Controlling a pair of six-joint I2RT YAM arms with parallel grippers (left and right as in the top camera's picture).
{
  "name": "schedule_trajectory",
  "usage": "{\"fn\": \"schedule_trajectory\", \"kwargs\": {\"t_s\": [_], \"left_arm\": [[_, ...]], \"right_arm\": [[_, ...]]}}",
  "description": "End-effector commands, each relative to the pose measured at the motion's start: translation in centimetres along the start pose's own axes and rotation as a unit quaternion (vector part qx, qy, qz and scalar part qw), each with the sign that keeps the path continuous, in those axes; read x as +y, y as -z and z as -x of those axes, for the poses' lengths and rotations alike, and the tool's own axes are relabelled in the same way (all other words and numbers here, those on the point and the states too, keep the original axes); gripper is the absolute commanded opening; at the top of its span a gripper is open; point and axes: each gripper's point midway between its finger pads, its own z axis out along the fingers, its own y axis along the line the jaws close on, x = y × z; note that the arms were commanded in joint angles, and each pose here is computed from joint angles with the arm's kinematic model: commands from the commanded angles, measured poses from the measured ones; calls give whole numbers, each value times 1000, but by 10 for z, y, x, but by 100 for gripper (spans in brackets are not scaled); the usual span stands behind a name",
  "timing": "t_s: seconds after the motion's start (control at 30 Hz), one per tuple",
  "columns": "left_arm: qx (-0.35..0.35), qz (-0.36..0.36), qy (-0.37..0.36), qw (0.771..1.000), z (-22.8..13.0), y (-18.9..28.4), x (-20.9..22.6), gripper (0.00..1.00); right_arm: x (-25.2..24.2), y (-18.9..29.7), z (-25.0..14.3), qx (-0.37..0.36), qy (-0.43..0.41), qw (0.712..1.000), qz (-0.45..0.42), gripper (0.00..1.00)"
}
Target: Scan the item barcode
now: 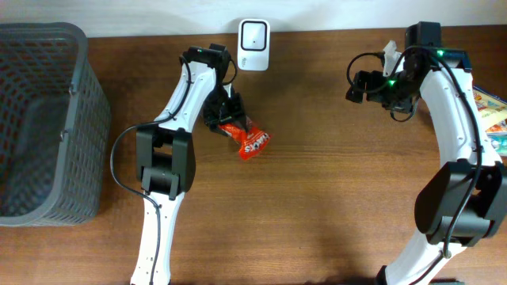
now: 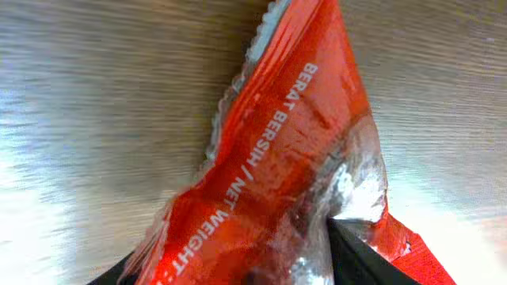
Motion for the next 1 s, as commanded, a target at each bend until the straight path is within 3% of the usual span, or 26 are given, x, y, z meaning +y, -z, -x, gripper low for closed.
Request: {"fn": "schedule_trajectory", "kwargs": {"t_s": [0.0, 0.07, 0.17, 0.23, 0.27, 0.37, 0.43, 0.57, 0.63, 0.67, 0.7, 0.83, 0.97], "left_arm": [[-66, 123, 10, 990, 18, 39, 48, 30], [-134, 189, 8, 973, 30, 85, 61, 28], [-266, 287, 17, 920, 51, 162, 80, 20], [-303, 349, 24, 887, 54, 182, 87, 0], [-328, 357, 64, 872, 52, 186, 85, 0], [-360, 407, 70, 837, 51, 177, 71, 2], [-338, 423, 41, 840, 47, 128, 45, 0], [-333, 453, 0, 827, 23, 47, -4, 18], [-328, 450, -31, 830, 8, 27, -26, 41], [-324, 442, -45, 835, -1, 18, -39, 63], [-314, 433, -63, 843, -13, 7, -52, 67], [-248, 377, -67, 890, -38, -24, -68, 62], [-229, 331, -102, 910, -38, -7, -83, 62]], "right_arm": [[-3, -1, -1, 2, -7, 1000, -5, 99], [-3, -1, -1, 2, -7, 1000, -5, 99], [-3, -1, -1, 2, -7, 1000, -5, 99], [-3, -1, -1, 2, -7, 1000, -5, 98], [-3, -1, -1, 2, -7, 1000, -5, 98], [-3, -1, -1, 2, -7, 1000, -5, 99], [-3, -1, -1, 2, -7, 1000, -5, 98], [-3, -1, -1, 2, -7, 1000, -5, 98], [-3, -1, -1, 2, -7, 1000, -5, 99], [-3, -1, -1, 2, -7, 1000, -5, 99], [-3, -1, -1, 2, -7, 1000, -5, 98], [-3, -1, -1, 2, -7, 1000, -5, 98], [-3, -1, -1, 2, -7, 1000, -5, 99]]}}
